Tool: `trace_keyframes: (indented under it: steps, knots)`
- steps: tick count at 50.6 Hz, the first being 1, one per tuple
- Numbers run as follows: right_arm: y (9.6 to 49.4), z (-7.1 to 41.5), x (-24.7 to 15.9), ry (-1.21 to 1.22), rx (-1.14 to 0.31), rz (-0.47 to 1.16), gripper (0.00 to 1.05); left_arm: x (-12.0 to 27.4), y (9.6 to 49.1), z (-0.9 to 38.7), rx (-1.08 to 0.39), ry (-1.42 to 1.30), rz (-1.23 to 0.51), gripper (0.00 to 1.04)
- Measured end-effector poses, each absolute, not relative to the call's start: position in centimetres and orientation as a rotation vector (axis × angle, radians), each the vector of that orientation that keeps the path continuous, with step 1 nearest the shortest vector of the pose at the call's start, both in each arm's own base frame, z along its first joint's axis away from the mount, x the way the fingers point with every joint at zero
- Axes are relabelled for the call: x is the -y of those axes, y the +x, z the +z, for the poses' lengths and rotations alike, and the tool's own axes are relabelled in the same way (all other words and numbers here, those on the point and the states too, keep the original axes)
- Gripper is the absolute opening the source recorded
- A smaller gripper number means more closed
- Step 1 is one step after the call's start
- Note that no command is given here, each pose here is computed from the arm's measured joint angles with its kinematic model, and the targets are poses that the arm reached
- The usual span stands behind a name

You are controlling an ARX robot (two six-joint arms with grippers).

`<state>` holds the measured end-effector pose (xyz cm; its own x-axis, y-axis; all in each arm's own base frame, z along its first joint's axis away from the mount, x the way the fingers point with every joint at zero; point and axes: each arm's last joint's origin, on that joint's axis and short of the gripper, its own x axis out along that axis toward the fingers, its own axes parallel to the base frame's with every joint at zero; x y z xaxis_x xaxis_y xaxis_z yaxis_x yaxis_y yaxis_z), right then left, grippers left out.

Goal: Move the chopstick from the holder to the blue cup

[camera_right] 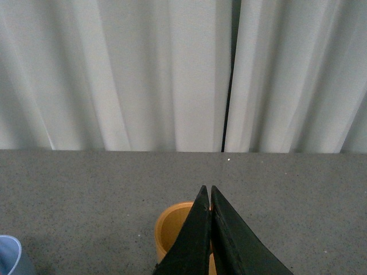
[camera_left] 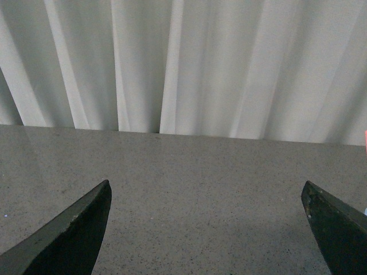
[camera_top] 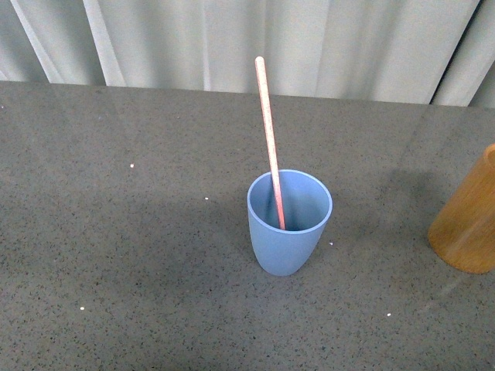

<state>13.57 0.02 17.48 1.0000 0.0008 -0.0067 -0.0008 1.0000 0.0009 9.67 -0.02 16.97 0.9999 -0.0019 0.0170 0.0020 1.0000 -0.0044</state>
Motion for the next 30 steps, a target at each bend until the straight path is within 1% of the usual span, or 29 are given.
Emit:
trace_keyframes:
  steps: [30]
  knots:
    - [11.9, 17.3, 0.0, 0.001, 0.020, 0.000, 0.01, 0.0, 9.7, 17.0, 0.017, -0.004, -0.002, 0.98]
